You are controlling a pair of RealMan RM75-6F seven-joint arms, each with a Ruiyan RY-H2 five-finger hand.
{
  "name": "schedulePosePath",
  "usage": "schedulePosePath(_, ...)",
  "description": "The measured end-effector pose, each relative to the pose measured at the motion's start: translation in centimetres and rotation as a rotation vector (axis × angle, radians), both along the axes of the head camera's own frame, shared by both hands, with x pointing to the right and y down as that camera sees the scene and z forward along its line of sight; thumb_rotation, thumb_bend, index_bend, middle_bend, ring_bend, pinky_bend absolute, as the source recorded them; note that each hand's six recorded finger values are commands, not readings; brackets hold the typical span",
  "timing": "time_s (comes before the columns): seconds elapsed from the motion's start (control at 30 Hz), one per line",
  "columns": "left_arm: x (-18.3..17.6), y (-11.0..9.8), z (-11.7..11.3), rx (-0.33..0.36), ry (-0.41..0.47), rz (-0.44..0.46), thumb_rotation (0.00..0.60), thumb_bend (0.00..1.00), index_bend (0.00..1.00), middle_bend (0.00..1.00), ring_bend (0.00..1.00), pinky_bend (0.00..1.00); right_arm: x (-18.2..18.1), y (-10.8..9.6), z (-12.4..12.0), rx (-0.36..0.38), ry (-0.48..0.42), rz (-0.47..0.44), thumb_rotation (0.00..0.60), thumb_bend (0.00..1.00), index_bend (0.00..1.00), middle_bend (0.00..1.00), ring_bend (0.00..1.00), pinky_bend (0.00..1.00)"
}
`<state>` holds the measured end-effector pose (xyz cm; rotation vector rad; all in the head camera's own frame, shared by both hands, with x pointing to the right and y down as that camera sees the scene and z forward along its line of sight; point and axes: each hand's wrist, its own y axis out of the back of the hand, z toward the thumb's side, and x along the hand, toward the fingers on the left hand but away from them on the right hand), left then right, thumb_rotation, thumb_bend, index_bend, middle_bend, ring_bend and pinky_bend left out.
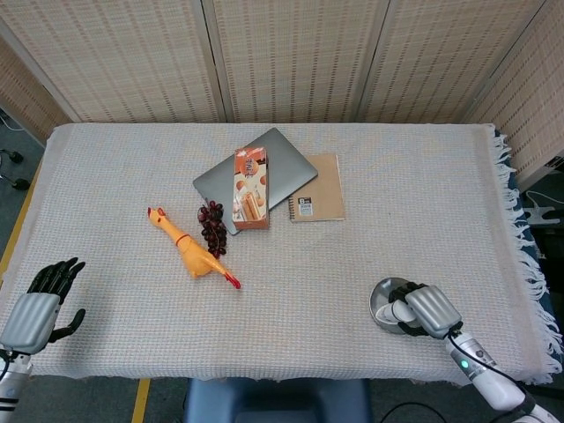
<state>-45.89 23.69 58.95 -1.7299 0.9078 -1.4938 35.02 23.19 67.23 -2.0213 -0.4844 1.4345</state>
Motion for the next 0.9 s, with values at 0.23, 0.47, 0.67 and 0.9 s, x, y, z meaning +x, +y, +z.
schedulePosePath(0.23, 0.0, 0.0, -0.1, 0.005, 0.000, 0.001, 0.600, 0.40, 0.00, 0.00, 0.00, 0.08, 0.0, -1.4, 0.3, 0.039, -0.009, 0.033, 0.600, 0.20, 0.50, 0.39, 0.29, 0.44)
schedulePosePath(0.47, 0.1, 0.2, -0.1, 0.003, 0.002, 0.003, 0.600, 0.40, 0.00, 0.00, 0.00, 0.08, 1.7, -4.5, -1.3, 0.132, -0.015, 0.130, 0.600, 0.20, 0.50, 0.39, 0.29, 0.44)
schedulePosePath(0.67, 0.3, 0.1, -0.1, 0.002, 0.003, 0.008, 0.600, 0.40, 0.00, 0.00, 0.00, 0.08, 4.8, -6.6, -1.5, 0.167, 0.059, 0.217, 0.600, 0.20, 0.49, 0.39, 0.29, 0.44)
schedulePosePath(0.9, 0.3, 0.2, 0.2, -0.005, -0.004, 0.008, 0.600, 0.40, 0.00, 0.00, 0.00, 0.08, 7.6, -7.3, 1.3, 0.098, 0.156, 0.266, 0.600, 0.20, 0.41, 0.37, 0.23, 0.44)
